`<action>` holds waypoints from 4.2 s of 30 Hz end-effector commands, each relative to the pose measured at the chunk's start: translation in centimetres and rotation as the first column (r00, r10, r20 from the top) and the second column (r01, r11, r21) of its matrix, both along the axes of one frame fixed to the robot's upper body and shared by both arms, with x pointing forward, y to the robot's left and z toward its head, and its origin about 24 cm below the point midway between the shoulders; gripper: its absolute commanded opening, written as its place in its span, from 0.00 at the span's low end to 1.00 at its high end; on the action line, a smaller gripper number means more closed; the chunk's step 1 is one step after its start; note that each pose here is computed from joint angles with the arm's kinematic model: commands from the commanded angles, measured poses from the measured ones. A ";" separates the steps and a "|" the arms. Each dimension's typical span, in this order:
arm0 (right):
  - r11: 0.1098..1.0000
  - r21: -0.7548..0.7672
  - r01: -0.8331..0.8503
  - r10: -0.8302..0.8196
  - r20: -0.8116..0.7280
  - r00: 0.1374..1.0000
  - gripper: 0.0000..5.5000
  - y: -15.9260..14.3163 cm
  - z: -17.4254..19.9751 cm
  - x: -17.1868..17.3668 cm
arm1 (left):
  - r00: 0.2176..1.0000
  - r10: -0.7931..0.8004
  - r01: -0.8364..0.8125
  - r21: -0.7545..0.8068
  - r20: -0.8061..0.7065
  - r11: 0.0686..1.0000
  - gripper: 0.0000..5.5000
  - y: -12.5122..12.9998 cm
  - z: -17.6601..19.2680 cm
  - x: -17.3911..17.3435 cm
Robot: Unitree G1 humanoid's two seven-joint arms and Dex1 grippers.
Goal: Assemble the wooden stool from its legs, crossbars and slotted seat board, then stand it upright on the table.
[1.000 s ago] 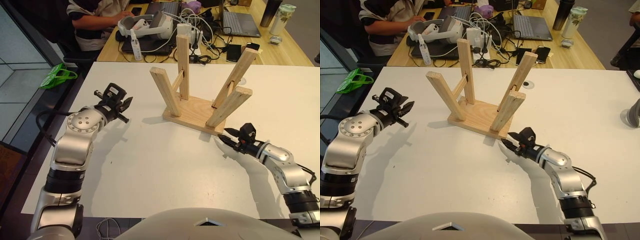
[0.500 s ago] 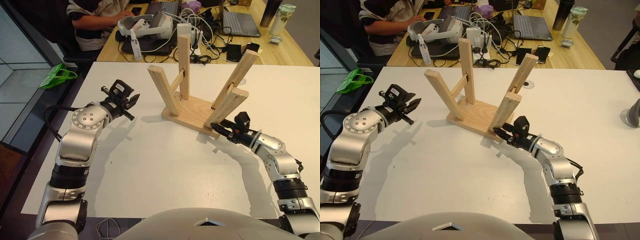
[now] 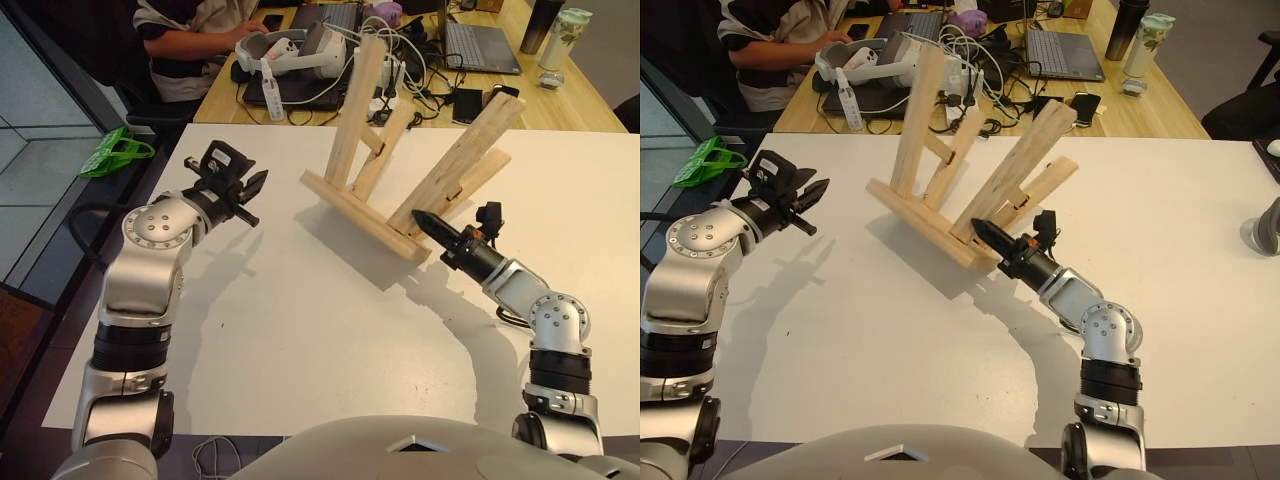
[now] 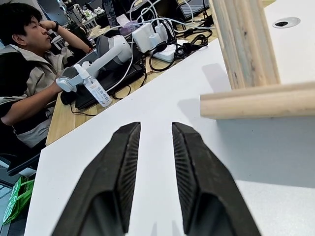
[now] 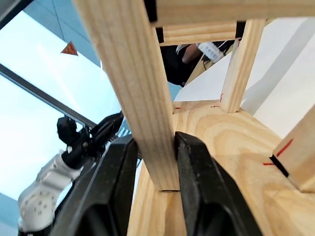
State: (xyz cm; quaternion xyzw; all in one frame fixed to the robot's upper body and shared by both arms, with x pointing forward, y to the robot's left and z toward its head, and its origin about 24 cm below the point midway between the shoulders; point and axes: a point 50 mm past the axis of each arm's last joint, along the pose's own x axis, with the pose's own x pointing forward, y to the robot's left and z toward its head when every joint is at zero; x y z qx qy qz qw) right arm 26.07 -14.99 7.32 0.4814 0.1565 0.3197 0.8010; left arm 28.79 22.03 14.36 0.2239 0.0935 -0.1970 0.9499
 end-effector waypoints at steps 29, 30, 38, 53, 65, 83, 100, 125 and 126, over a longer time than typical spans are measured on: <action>0.627 -0.698 0.347 0.128 0.532 0.837 0.52 3.0 -1.8 -4.2 | 0.894 0.355 -0.203 -0.459 0.273 0.865 0.22 -7.2 2.6 -0.9; 0.625 -0.696 0.354 0.122 0.535 0.836 0.52 3.2 -1.8 -4.1 | 0.896 0.352 -0.202 -0.456 0.272 0.867 0.22 -7.2 2.6 -0.9; 0.634 -0.680 0.368 0.099 0.543 0.834 0.52 5.0 -1.5 -2.1 | 0.915 0.275 -0.159 -0.362 0.294 0.918 0.22 -3.7 2.4 1.3; 0.694 -0.720 0.024 0.456 0.465 0.759 0.26 -1.0 1.0 0.7 | 0.975 -0.141 0.175 -0.211 0.170 0.962 0.22 0.6 1.8 3.7; 0.776 -0.554 -0.300 0.550 0.362 0.753 0.25 -6.5 5.0 1.8 | 0.851 -0.519 0.480 -0.281 -0.081 0.831 0.30 2.1 0.0 -0.4; 0.901 0.069 -0.429 0.387 0.319 0.865 0.23 -5.4 14.8 4.6 | 0.853 -0.167 0.501 -0.690 0.494 0.522 0.38 0.5 11.6 -3.7; 0.905 -0.311 0.291 -0.411 -0.456 0.790 0.30 -4.5 1.9 10.2 | 0.968 0.081 0.200 -0.927 0.236 0.318 0.38 -2.6 8.9 -0.7; 0.209 -0.402 0.891 -0.365 0.814 0.453 0.46 0.7 6.9 -0.8 | 0.762 0.496 -0.262 -0.502 0.417 0.824 0.38 -8.0 4.8 -1.6; 0.225 -0.402 0.888 -0.372 0.807 0.459 0.46 0.6 6.7 -1.0 | 0.771 0.475 -0.248 -0.486 0.424 0.838 0.38 -8.2 4.6 -1.8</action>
